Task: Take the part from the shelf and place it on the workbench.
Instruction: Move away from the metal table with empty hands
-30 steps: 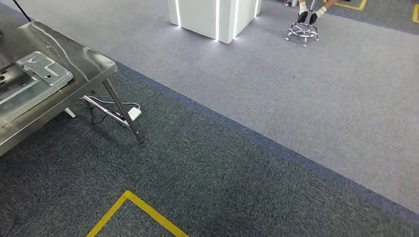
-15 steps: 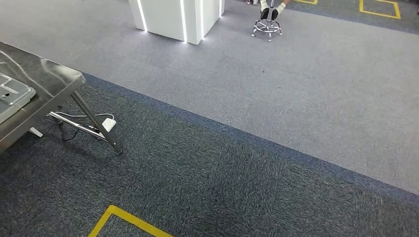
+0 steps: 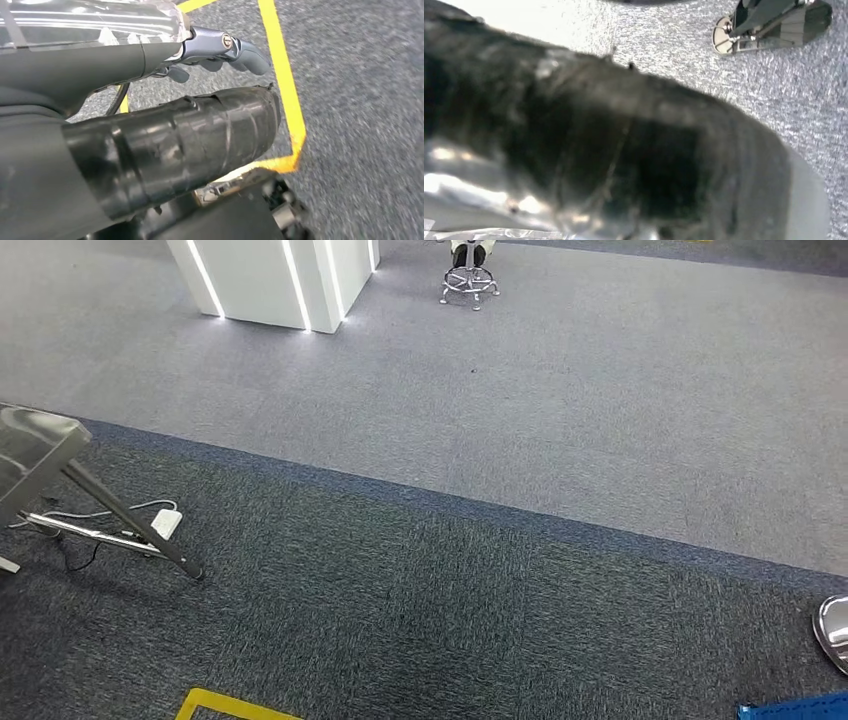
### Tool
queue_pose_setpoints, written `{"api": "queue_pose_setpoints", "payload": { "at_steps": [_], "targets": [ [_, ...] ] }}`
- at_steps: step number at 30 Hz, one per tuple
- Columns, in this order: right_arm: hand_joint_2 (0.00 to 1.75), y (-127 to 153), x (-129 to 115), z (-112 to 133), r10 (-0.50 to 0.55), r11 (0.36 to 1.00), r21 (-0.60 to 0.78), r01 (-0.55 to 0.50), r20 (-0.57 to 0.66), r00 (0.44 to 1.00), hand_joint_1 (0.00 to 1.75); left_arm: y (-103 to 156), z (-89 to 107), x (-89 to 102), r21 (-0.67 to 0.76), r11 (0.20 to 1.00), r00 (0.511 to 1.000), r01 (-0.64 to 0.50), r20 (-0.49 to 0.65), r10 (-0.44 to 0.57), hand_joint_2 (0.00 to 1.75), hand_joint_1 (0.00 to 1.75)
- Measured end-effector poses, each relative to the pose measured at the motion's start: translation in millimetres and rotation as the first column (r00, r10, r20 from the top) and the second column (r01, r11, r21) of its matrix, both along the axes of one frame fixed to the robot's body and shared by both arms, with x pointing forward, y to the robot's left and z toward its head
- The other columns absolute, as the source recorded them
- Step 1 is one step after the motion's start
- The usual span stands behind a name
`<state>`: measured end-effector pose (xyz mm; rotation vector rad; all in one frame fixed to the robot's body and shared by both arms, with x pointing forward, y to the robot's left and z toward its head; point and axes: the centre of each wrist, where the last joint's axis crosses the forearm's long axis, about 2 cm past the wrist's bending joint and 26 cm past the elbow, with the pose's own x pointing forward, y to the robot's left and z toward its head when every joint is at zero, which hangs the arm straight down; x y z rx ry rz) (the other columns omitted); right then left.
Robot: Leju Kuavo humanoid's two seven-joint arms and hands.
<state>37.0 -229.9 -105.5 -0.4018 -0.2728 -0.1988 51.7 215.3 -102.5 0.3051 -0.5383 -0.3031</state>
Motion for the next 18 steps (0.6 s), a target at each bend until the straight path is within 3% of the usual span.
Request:
{"api": "queue_pose_setpoints", "payload": {
  "at_steps": [18],
  "targets": [
    [0.00, 0.4, 2.8, 0.3, 0.011, 1.000, 0.002, -0.011, 0.016, 1.000, 0.00, -0.3, -0.4, -3.1, -0.001, 1.000, 1.000, 0.000, -0.004, 0.000, 0.00, 0.00]
  ]
}}
